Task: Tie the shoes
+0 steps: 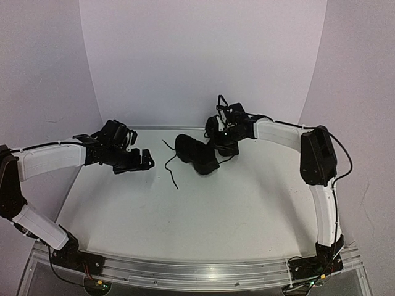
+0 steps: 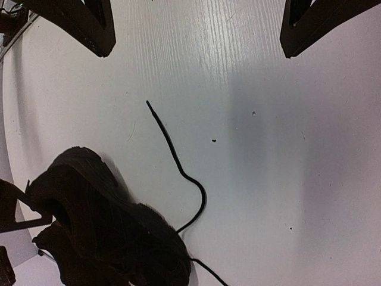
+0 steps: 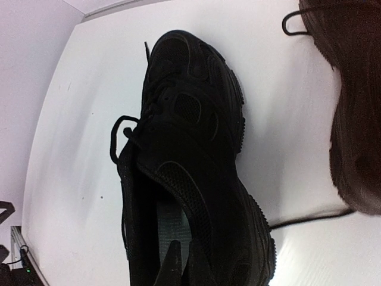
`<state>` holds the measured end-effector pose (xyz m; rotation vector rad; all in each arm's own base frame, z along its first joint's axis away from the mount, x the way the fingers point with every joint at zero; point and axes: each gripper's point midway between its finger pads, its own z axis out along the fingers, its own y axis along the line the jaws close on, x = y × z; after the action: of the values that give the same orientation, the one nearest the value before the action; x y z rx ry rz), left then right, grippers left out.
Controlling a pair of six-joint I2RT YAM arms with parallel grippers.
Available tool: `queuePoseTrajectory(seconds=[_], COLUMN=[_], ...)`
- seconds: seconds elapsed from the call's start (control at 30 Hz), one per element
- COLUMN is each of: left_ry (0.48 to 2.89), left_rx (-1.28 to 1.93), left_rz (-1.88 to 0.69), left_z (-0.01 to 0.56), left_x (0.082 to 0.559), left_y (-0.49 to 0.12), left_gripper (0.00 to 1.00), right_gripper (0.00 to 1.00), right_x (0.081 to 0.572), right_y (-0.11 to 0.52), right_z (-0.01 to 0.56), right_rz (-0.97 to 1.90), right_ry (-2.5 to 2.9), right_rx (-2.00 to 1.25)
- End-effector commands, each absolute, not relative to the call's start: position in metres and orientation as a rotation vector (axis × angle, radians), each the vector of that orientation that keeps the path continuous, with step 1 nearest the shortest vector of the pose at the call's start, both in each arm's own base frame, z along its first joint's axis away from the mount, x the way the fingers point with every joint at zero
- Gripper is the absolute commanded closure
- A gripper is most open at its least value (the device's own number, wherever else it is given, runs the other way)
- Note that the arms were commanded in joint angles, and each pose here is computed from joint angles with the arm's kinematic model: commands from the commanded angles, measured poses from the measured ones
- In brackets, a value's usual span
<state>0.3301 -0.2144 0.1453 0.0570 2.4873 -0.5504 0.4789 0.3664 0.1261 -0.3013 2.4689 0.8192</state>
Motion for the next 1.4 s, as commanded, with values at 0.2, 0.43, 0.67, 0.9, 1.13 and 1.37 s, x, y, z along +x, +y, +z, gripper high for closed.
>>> queuePoseTrajectory(seconds=[0.2, 0.43, 0.67, 0.9, 1.13, 1.37], left_ry=[2.381, 2.413, 2.408, 2.426, 2.463, 2.469], left_rx=[0.034, 0.082, 0.147, 0.345, 0.395, 0.367], left_rz=[-0.61, -0.684, -0.748, -0.848, -0.865, -0.831], left_z=[0.192, 0.186, 0.186, 0.182, 0.17, 0.167], left_x=[0.325, 0.306, 0.285, 0.271, 0.274, 0.277], left_y=[-0.211, -0.215, -0.217, -0.238, -0.252, -0.248], left_gripper=[0.0, 0.0, 0.0, 0.01, 0.05, 0.05], right_gripper=[1.0, 0.53, 0.32, 0.41, 0.44, 0.53], right_x=[0.367, 0.265, 0.269, 0.285, 0.297, 0.303], right_y=[0.386, 0.421, 0.379, 0.387, 0.397, 0.407], right_z=[0.181, 0.172, 0.184, 0.153, 0.119, 0.091], right_rz=[1.066, 1.255, 0.97, 0.837, 0.823, 0.794], right_ry=[2.353, 2.411, 2.367, 2.441, 2.512, 2.555], right_rx=[-0.047, -0.142, -0.217, -0.365, -0.439, -0.492])
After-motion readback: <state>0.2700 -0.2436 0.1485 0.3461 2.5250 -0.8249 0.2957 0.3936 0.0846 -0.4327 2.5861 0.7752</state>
